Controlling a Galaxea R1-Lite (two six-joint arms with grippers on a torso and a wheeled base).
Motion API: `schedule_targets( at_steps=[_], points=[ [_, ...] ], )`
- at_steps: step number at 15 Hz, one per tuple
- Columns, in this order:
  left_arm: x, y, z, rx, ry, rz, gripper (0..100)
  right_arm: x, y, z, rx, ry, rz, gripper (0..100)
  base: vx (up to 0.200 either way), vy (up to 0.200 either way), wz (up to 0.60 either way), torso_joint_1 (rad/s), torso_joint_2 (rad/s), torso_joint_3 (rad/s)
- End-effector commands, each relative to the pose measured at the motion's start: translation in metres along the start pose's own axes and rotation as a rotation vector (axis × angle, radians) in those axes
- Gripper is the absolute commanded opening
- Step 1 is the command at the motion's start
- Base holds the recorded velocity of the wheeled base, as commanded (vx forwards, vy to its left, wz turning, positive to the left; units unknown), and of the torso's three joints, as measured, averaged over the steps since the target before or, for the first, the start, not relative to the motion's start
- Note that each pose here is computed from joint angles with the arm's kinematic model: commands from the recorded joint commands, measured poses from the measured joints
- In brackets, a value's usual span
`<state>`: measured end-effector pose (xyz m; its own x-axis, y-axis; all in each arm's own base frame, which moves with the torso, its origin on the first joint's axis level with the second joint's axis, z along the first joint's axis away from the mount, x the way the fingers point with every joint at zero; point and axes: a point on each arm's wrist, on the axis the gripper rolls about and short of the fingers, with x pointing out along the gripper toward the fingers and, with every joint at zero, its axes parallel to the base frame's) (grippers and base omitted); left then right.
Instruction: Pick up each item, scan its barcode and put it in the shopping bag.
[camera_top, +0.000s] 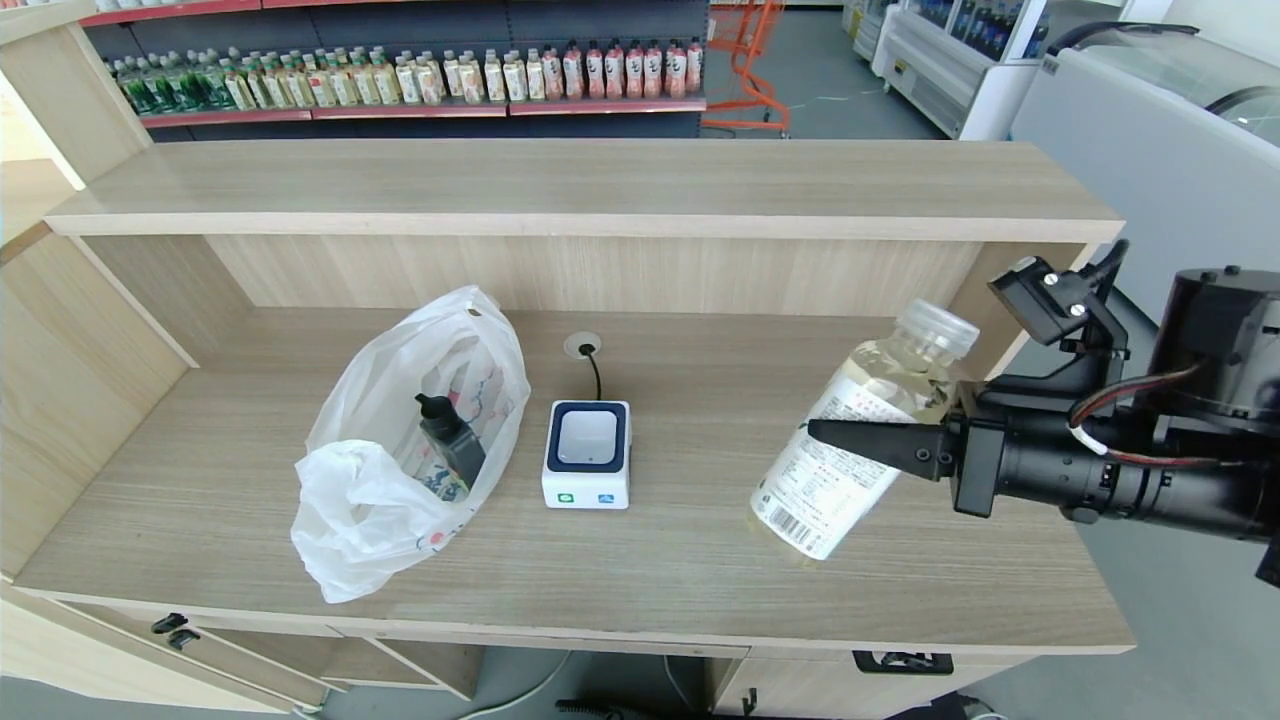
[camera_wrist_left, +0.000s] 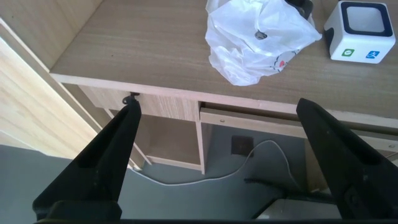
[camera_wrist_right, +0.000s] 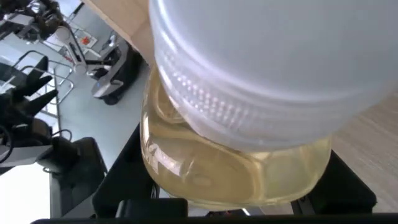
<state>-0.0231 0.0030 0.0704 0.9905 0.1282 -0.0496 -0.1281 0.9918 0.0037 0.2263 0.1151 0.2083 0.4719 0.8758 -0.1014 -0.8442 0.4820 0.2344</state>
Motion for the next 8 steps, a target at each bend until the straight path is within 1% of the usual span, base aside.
schedule_targets(
  at_steps=[1,6,7,8],
  points=[
    [0.0,0.0,0.0,0.0,-0.001,0.0,100,-0.01,0.031,0.018,-0.037,-0.058,0.097,0,0.0,0.0,0.0,0.0,0.0,0.0],
    [0.0,0.0,0.0,0.0,0.001,0.0,100,0.003,0.049,0.026,-0.041,-0.044,0.211,0,0.0,0.0,0.0,0.0,0.0,0.0],
    [0.0,0.0,0.0,0.0,-0.001,0.0,100,0.003,0.052,0.026,-0.026,-0.038,0.22,0,0.0,0.0,0.0,0.0,0.0,0.0],
    [0.0,0.0,0.0,0.0,-0.001,0.0,100,0.001,0.057,0.03,0.016,-0.04,0.238,0,0.0,0.0,0.0,0.0,0.0,0.0]
  ],
)
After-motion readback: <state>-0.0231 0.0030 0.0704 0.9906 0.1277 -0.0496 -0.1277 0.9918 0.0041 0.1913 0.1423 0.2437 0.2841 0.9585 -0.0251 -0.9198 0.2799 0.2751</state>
